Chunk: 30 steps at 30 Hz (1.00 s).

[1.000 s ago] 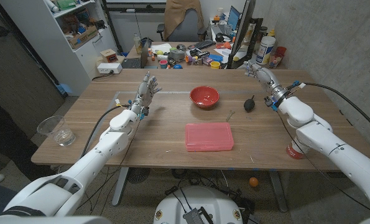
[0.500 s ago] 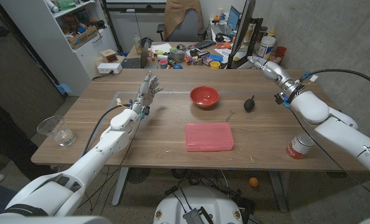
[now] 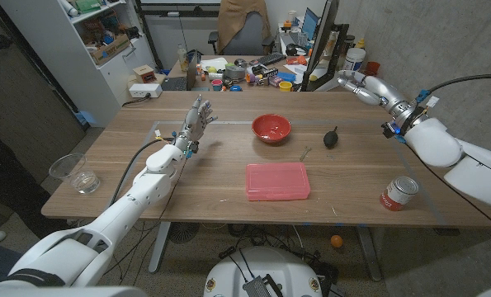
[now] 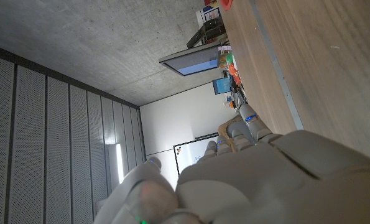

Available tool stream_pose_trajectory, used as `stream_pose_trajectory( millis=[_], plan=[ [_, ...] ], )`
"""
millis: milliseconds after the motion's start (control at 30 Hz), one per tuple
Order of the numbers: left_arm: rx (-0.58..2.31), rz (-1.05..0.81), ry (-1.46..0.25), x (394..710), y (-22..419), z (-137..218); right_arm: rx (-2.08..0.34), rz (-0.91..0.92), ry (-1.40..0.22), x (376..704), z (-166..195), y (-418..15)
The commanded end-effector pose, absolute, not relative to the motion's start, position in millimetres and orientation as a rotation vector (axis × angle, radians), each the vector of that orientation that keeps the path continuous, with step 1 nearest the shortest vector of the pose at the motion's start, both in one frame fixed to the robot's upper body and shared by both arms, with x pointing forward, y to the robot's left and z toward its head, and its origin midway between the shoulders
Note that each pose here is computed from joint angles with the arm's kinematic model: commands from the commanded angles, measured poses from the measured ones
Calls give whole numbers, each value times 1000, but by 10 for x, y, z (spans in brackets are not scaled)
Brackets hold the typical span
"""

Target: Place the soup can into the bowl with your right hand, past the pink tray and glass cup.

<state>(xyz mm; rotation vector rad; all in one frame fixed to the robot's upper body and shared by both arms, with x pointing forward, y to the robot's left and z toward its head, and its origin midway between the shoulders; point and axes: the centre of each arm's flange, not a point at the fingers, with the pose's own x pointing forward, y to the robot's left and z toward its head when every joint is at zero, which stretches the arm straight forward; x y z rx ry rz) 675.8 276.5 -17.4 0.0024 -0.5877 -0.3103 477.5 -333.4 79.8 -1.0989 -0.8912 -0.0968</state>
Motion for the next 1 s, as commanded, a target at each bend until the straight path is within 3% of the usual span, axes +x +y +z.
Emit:
stream_pose_trajectory(
  millis=[33, 1000],
  plan=[
    [0, -321, -601, 6752, 2819, -165, -1254, -228, -902, 4308, 804, -3409],
    [15, -356, -609, 6774, 2755, -144, -1416, -477, -799, 3304, 398, -3889]
  ],
)
